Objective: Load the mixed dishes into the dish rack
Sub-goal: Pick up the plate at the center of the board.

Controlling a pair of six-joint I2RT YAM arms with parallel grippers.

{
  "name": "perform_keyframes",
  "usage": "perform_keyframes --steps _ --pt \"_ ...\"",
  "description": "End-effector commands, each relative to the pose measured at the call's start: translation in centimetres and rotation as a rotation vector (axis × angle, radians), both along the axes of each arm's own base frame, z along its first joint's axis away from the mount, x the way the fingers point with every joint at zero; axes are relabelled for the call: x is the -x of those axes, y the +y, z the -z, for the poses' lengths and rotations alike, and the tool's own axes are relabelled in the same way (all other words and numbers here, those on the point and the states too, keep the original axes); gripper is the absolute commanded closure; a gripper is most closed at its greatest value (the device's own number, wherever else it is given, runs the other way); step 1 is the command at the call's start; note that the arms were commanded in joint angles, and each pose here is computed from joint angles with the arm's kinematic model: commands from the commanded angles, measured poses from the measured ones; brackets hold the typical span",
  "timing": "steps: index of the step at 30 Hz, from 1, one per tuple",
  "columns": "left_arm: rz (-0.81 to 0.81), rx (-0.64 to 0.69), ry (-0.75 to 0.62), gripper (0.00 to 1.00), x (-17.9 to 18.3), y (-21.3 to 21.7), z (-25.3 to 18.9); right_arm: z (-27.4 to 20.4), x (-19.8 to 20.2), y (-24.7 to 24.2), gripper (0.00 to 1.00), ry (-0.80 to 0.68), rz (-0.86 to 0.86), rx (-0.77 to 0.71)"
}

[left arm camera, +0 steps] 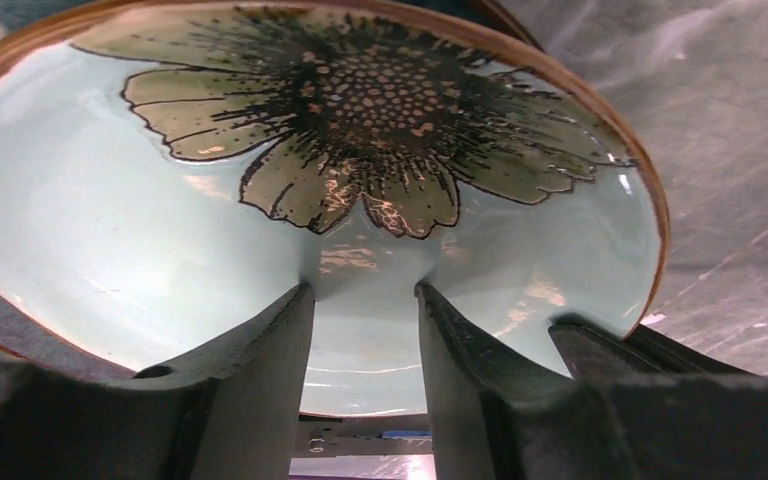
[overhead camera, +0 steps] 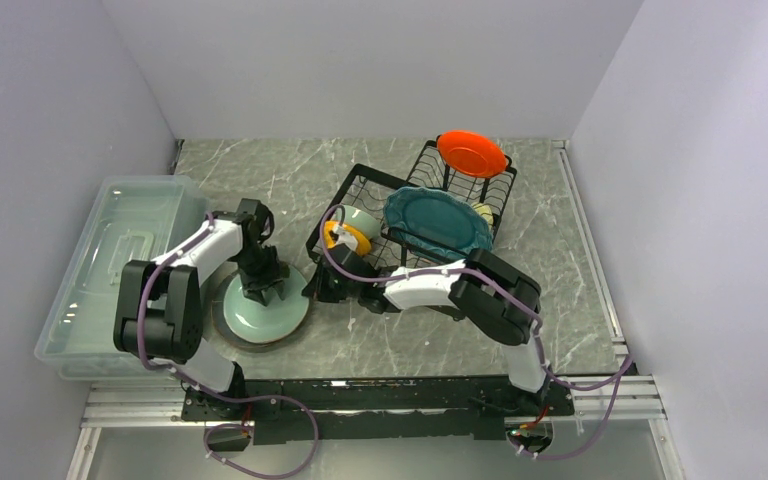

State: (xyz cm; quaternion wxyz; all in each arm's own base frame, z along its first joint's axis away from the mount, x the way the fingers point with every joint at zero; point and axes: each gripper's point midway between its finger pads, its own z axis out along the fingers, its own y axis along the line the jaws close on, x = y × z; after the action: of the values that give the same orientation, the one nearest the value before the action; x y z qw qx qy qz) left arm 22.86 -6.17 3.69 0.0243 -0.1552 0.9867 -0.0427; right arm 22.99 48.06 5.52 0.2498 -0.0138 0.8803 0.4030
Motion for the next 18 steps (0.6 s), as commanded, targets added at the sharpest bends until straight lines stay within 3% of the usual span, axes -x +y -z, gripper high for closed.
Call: perform_keyframes --steps 1,18 --pt "0.015 0.100 -0.109 0.50 -2.3 -2.6 -1.9 -8.8 -0.5 1.4 1.00 -0.178 -0.035 -0.156" --pt "0.009 -0.080 -0.344 0.43 -3.3 1.1 -11.1 -14.3 0.8 0.1 1.00 -0.300 -0.051 -0.134"
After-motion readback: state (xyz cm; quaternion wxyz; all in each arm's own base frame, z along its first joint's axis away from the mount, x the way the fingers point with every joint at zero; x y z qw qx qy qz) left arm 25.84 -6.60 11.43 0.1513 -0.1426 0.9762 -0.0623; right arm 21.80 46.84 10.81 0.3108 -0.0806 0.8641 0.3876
